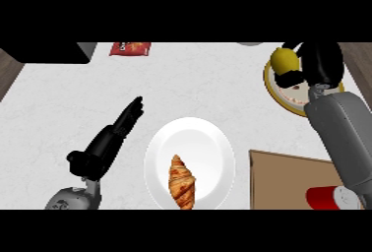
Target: Pick the lemon from the plate and place it in the bowl
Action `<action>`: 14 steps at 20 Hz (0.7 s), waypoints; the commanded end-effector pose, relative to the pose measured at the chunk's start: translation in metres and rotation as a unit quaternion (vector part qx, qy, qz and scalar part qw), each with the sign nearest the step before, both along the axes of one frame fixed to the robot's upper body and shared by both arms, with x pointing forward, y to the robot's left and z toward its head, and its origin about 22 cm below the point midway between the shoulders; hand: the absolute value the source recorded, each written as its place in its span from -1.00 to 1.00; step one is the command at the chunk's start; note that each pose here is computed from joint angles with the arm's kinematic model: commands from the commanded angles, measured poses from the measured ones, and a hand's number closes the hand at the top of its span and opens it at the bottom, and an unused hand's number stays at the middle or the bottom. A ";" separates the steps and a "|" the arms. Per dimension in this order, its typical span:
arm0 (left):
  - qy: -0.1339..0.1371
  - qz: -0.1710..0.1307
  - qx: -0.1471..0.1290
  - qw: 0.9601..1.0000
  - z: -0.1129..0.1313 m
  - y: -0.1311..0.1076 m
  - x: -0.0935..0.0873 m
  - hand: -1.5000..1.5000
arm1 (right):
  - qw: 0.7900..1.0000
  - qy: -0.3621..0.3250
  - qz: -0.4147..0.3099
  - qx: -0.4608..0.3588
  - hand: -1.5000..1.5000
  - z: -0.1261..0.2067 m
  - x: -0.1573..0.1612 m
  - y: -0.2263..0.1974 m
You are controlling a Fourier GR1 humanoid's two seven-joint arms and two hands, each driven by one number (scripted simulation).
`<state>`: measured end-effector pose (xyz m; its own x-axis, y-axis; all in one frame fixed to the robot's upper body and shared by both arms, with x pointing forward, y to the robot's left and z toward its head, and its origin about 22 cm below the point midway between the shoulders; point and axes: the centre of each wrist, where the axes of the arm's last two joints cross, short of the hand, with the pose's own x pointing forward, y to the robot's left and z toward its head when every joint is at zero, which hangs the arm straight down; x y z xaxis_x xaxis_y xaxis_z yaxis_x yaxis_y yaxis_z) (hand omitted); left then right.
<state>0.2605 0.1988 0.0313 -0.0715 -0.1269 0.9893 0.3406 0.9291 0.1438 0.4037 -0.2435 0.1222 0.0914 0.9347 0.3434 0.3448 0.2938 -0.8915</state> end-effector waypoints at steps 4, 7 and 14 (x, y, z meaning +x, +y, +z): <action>0.008 -0.010 -0.003 1.000 0.002 0.003 -0.002 0.00 | 0.997 -0.031 -0.051 -0.048 1.00 -0.025 0.014 -0.058; -0.007 -0.017 -0.005 1.000 -0.001 -0.011 0.008 0.00 | 0.996 0.036 -0.059 -0.049 1.00 -0.018 0.030 -0.064; -0.007 -0.023 -0.004 1.000 0.010 0.004 -0.001 0.00 | 0.979 0.185 -0.030 0.079 -1.00 -0.055 0.010 -0.116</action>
